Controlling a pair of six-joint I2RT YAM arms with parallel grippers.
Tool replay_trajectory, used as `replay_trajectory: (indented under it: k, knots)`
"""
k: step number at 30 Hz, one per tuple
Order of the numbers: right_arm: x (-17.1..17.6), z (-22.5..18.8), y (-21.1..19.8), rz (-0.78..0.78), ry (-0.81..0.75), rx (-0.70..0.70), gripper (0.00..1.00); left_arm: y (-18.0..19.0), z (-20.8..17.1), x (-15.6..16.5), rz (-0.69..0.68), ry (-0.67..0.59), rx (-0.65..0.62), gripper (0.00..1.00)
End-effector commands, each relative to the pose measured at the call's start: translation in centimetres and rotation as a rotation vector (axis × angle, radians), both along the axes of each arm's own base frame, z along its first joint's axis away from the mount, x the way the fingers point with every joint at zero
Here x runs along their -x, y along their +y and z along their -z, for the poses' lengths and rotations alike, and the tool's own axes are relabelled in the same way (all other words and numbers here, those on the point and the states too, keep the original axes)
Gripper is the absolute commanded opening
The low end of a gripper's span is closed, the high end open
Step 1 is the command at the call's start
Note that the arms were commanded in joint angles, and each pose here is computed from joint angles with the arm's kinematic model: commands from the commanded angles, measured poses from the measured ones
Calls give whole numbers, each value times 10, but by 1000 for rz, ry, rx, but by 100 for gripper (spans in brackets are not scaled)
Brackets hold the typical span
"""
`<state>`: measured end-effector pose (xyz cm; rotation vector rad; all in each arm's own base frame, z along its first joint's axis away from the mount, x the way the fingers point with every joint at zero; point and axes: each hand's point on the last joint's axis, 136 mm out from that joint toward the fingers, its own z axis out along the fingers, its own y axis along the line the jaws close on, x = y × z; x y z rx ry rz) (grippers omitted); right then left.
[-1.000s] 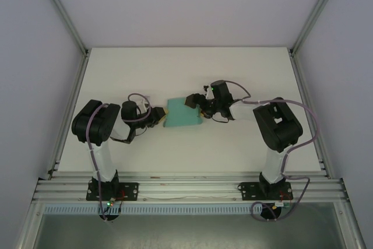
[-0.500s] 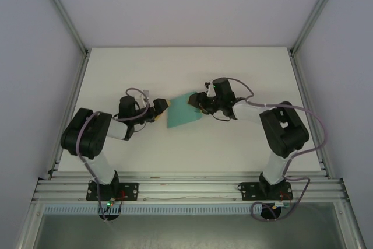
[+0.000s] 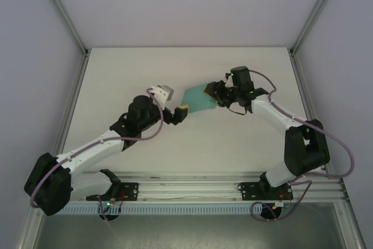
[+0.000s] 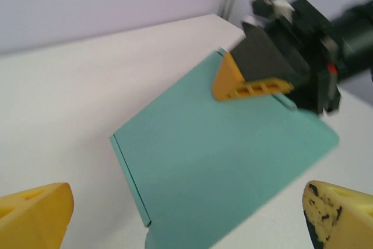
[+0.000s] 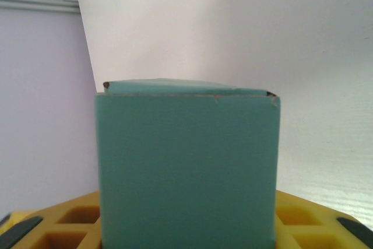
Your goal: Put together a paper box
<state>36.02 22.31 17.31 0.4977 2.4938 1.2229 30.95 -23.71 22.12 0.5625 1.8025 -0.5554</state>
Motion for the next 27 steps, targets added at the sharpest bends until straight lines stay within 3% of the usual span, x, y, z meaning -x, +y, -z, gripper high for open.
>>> replay_trajectory:
  k: [1, 5, 10, 20, 27]
  knots:
    - [14, -14, -12, 33, 75, 8, 46, -2, 9, 12, 57, -166, -288, 100]
    - [23, -12, -16, 51, 218, -41, 46, -15, 6, 15, 95, -218, -423, 100]
    - [23, -12, -12, 48, 284, -109, 46, -33, 12, 16, 158, -242, -572, 100]
    - [24, -5, -3, 56, 409, -279, 44, -51, 47, 18, 297, -219, -686, 100]
    - [36, 2, 2, 25, 470, -321, 43, -48, 54, -6, 209, -257, -760, 100]
